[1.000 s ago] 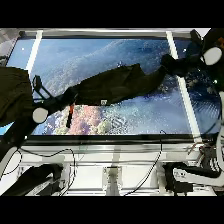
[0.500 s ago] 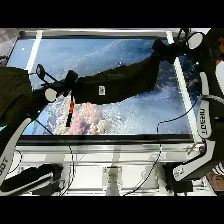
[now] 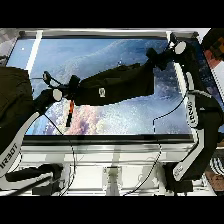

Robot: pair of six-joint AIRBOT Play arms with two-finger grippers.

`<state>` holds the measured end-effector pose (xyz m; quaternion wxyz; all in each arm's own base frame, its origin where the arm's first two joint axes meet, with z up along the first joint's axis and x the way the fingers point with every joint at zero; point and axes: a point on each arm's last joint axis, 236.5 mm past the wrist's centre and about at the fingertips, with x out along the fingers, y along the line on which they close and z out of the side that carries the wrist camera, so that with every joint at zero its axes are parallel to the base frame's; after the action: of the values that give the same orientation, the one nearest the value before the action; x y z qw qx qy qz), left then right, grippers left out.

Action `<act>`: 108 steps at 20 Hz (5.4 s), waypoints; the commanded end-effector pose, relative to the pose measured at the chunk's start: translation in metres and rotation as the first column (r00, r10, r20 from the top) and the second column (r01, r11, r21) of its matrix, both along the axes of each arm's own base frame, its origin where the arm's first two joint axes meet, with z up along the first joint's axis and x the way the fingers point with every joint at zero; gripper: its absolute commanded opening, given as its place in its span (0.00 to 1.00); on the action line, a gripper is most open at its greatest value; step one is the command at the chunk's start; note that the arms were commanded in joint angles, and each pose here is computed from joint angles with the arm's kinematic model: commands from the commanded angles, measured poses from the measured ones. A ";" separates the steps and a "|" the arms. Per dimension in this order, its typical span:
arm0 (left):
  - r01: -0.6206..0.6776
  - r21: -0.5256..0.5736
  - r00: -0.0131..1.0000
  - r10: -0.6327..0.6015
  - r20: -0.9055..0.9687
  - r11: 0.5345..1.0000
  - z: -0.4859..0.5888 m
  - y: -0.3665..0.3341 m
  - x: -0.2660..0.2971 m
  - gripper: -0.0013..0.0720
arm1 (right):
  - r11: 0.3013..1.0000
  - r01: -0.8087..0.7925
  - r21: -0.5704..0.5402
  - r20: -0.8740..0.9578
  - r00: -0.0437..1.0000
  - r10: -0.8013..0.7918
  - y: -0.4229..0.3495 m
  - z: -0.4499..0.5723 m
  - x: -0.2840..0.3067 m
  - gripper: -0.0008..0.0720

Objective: Fold the clothes and pants, and hang the long-sleeved shirts on hangers.

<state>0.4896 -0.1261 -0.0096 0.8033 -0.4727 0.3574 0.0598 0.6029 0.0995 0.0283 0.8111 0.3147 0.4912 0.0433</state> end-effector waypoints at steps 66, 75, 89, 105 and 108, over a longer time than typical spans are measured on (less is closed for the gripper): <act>-0.032 0.365 0.742 -0.223 0.632 0.930 0.329 0.069 -0.180 0.52 | 0.929 -0.216 0.299 -0.181 0.944 0.278 0.011 -0.125 -0.059 0.02; -0.043 0.360 0.730 -0.217 0.649 0.932 0.334 0.070 -0.179 0.52 | 0.999 -0.032 -0.035 -0.294 0.956 0.020 -0.176 -0.059 -0.078 0.01; -0.094 0.319 0.662 -0.180 0.728 0.943 0.359 0.074 -0.179 0.51 | 0.648 0.507 -0.569 -0.346 0.567 -0.748 -0.482 0.067 -0.349 0.01; -0.088 0.324 0.676 -0.182 0.714 0.942 0.353 0.073 -0.172 0.51 | 0.592 0.547 -0.591 -0.364 0.474 -0.802 -0.485 0.086 -0.395 0.66; -0.092 0.325 0.673 -0.182 0.717 0.941 0.354 0.074 -0.172 0.51 | 0.603 0.548 -0.579 -0.359 0.493 -0.793 -0.481 0.088 -0.387 0.67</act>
<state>0.3173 -0.0530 0.3440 0.9473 -0.3052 0.0007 -0.0971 0.2108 -0.3858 0.1151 0.6064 0.3109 0.5448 -0.4887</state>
